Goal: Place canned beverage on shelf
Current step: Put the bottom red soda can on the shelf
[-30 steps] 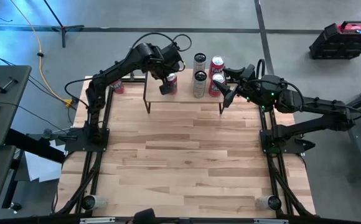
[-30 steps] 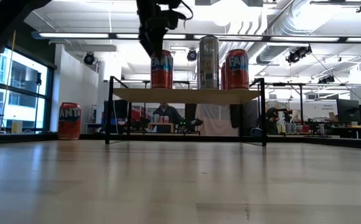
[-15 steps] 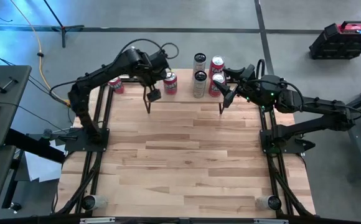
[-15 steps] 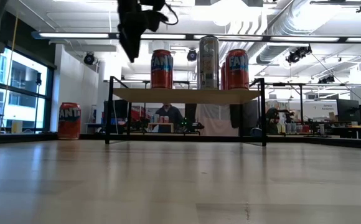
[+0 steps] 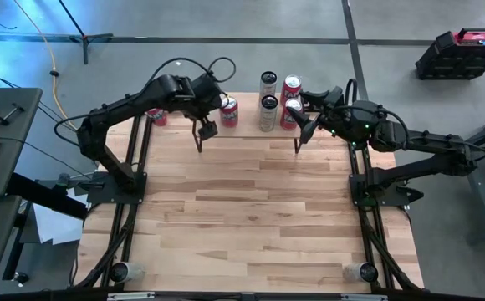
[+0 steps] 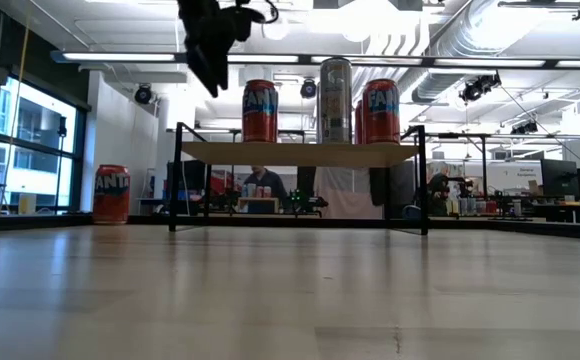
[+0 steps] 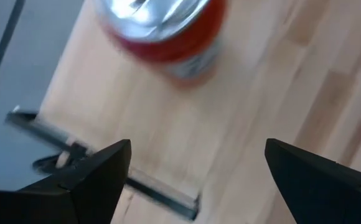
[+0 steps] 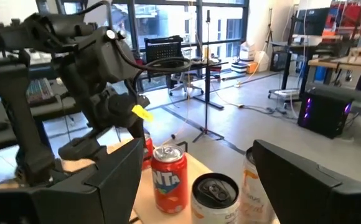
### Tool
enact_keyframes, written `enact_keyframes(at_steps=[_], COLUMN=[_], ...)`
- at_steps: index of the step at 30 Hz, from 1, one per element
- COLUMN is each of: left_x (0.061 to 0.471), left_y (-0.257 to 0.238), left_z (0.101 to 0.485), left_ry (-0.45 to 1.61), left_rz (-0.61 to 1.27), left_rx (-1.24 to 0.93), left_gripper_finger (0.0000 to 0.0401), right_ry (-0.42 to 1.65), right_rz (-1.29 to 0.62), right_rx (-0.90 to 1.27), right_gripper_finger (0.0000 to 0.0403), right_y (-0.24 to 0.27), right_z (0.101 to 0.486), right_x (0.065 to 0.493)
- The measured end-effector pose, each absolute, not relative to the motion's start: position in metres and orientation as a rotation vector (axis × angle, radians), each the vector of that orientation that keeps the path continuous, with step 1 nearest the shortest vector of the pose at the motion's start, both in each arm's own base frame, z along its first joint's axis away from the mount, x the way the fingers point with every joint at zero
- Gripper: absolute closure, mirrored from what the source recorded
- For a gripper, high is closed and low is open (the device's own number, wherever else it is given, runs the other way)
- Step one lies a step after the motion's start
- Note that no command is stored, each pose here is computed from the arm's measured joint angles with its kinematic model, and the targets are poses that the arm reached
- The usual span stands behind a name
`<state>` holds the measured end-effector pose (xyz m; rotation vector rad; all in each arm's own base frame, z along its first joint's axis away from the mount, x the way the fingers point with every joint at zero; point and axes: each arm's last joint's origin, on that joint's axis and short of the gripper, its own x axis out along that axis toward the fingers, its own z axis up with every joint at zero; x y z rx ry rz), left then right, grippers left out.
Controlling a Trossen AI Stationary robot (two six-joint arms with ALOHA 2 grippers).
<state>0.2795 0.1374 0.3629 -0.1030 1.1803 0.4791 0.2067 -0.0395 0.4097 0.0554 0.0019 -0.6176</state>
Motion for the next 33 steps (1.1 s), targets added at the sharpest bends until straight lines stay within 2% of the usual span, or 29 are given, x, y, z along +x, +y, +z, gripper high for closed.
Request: enact_keyframes(at_steps=[8,15,21,27,33], left_x=[0.287,0.268,0.26,0.262,0.264], left_y=[0.134,0.125,0.122,0.119,0.124], left_z=[0.367,0.347,0.321,0.291,0.285], left_ry=[1.051,0.891,0.694,0.633,0.525], left_rz=[0.463,0.493,0.525,0.551,0.609], left_rx=[-0.081,-0.077,-0.075,-0.058,-0.056], left_gripper_finger=[0.0086,0.0116,0.0121,0.0122,0.0122], right_ry=[0.007,0.014,0.015,0.012,0.007], right_rz=[-0.576,-0.553,-0.554,-0.555,-0.555], right_rx=[0.104,0.095,0.094,0.105,0.122], right_gripper_finger=[0.0116,0.0116,0.0116,0.0116,0.0116], right_y=[-0.036,-0.031,-0.032,-0.032,-0.032], right_z=[0.408,0.408,0.408,0.407,0.407], right_x=[0.208,0.208,0.208,0.208,0.208])
